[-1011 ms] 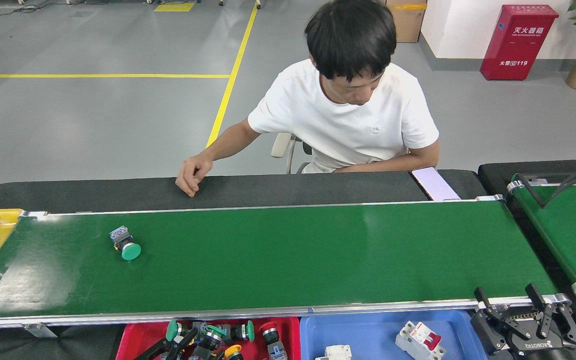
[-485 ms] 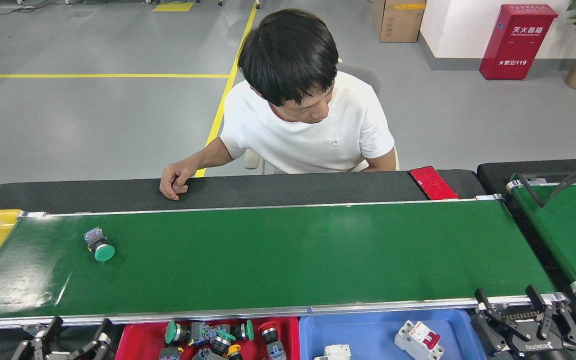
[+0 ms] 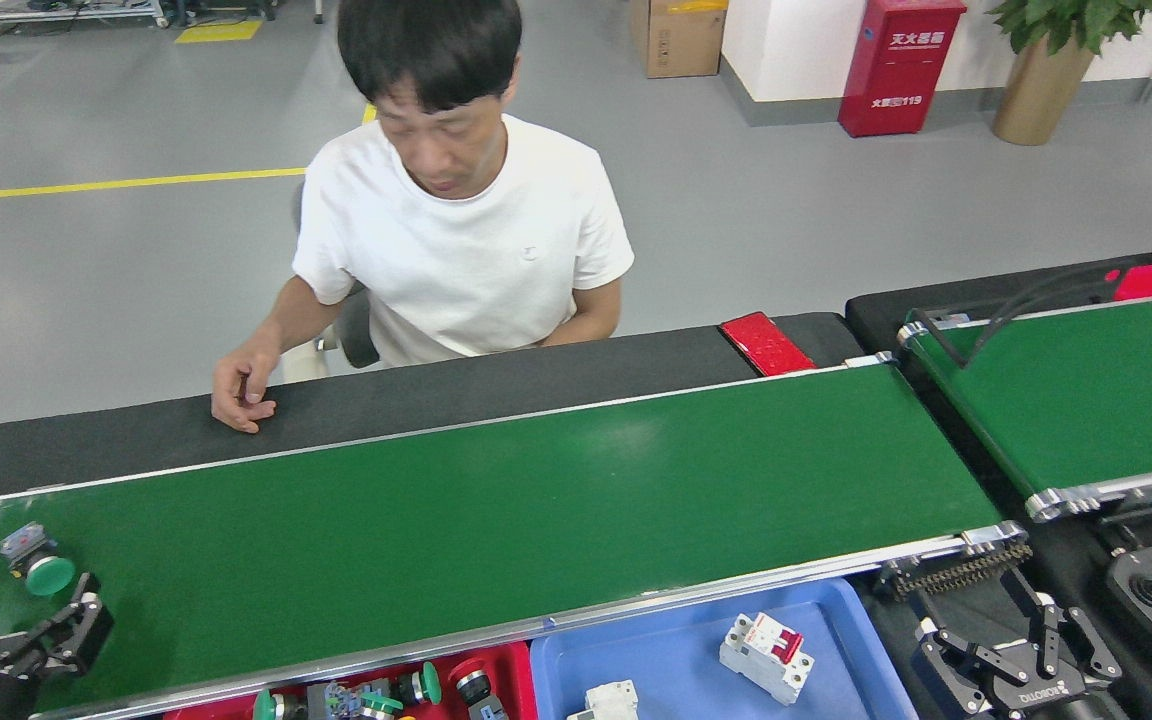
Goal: Pick switch part from conveyor to tray
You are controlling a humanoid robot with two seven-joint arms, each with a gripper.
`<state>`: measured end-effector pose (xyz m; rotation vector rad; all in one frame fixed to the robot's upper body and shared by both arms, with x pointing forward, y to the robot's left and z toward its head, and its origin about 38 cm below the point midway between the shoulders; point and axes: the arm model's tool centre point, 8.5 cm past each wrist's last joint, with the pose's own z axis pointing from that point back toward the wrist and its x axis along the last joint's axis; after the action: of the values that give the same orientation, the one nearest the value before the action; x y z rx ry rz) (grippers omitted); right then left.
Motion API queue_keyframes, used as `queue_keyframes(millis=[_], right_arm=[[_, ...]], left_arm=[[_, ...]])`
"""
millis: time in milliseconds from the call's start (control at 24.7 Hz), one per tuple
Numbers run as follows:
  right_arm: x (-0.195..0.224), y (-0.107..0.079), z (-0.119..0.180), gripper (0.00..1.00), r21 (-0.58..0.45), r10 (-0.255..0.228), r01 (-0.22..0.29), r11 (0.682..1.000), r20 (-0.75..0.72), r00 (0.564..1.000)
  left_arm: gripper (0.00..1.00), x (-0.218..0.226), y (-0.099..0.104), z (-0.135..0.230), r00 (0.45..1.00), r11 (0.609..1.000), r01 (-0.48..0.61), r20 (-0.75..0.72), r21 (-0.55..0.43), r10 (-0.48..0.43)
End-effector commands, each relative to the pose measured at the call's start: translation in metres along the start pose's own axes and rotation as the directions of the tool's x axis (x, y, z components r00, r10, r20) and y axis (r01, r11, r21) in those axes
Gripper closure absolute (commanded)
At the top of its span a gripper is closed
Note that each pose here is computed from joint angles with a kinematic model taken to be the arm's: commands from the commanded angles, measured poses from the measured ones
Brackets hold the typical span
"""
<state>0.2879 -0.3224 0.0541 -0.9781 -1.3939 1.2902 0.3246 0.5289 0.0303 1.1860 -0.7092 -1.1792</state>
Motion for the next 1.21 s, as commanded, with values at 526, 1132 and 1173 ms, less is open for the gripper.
queue_keyframes(millis=[526,1132,1173], right_arm=[[0.001,0.000,-0.001,0.00,-0.010,-0.018,0.019,1.000,0.036,0.999],[-0.038,0.001,0.036,0.00,-0.017,-0.009,0.008,1.000,-0.107,0.994],[-0.039,0.000,0.036,0.00,-0.020,-0.009,0.007,1.000,-0.111,0.994]], left_arm=[[0.98,-0.068,0.007,-0.036,1.000,0.991,-0.009,-0.017,-0.133,0.007],[0.95,0.109,0.046,0.064,0.892,0.961,-0.005,0.436,0.277,-0.121],[0.95,0.123,0.045,0.076,0.869,0.958,-0.006,0.476,0.288,-0.137]])
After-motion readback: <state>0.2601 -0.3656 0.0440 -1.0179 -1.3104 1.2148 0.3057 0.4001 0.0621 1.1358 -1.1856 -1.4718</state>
